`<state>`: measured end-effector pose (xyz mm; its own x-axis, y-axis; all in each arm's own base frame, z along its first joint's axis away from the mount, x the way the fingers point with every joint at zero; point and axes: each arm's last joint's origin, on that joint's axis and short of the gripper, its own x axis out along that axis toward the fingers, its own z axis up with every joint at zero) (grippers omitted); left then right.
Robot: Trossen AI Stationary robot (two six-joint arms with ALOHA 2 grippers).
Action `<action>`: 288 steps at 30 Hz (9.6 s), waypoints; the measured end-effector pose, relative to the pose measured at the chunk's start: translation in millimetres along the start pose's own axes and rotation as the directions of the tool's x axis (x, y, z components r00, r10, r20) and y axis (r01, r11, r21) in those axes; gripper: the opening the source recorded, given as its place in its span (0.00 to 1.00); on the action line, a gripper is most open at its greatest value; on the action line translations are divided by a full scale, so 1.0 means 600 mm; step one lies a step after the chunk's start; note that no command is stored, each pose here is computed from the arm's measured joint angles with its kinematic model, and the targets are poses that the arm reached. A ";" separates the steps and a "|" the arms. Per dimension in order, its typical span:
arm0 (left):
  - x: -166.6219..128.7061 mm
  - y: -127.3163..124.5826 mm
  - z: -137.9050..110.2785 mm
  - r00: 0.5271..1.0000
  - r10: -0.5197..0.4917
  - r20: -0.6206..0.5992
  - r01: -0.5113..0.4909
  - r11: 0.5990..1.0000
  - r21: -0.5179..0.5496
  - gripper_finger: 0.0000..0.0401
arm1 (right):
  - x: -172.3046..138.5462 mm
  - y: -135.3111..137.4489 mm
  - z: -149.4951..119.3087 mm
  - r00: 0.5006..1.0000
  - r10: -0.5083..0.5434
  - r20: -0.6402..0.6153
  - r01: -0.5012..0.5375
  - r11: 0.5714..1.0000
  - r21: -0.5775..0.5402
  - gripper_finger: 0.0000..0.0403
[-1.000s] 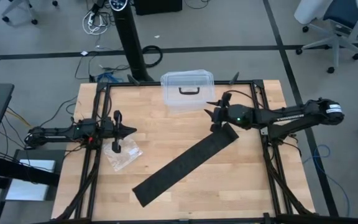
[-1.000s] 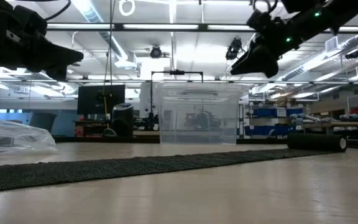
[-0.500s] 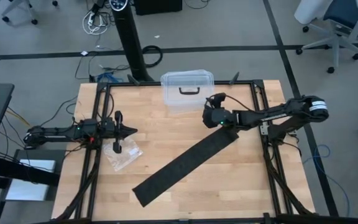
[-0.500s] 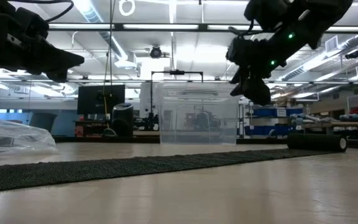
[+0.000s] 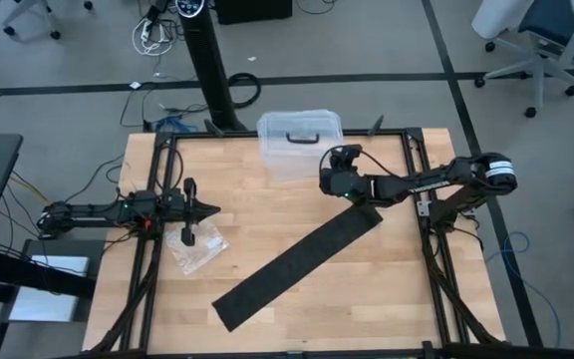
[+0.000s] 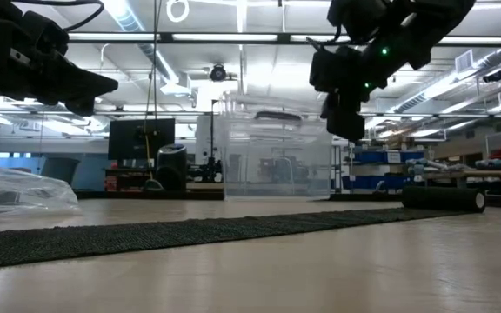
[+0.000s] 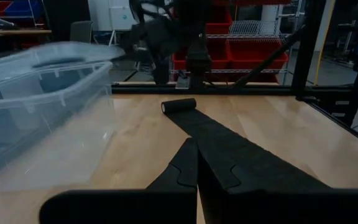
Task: Roll bandage
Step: Open the transparent bin, then roll the black bandage
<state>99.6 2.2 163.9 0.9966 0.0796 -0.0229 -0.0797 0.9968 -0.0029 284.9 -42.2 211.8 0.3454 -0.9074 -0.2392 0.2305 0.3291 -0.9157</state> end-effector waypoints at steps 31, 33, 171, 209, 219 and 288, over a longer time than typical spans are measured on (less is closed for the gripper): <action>0.000 0.000 0.000 1.000 -0.005 -0.001 0.005 1.000 -0.003 0.01 | -0.095 -0.167 -0.056 0.924 -0.310 -0.224 0.374 0.858 0.353 0.13; 0.000 0.000 0.000 1.000 -0.005 -0.001 0.005 1.000 -0.003 0.01 | -0.098 -0.172 -0.060 0.916 -0.319 -0.242 0.390 0.847 0.361 0.13; 0.000 0.000 0.003 1.000 -0.008 0.023 0.008 1.000 -0.013 0.01 | 0.026 -0.118 -0.197 0.521 0.754 0.400 -0.707 0.118 0.698 0.49; 0.016 -0.009 0.004 0.986 -0.163 -0.047 0.158 0.984 -0.085 0.01 | -0.094 0.009 -0.185 0.468 0.865 -0.182 -0.555 0.448 0.701 0.00; 0.077 -0.049 0.060 0.918 -0.323 -0.231 0.307 0.946 -0.102 0.00 | -0.091 0.009 -0.162 0.484 0.862 -0.151 -0.575 0.444 0.688 0.00; 0.390 -0.148 -0.061 0.800 -0.146 -0.582 0.187 0.982 0.009 0.00 | -0.102 0.016 -0.165 0.552 0.793 -0.257 -0.446 0.541 0.713 0.00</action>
<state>339.1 -68.1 122.0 0.7954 -0.0851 -0.6001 0.1078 0.9942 0.0020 176.1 -9.3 185.6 0.1401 -0.3071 -0.9413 0.6188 0.7693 -0.1589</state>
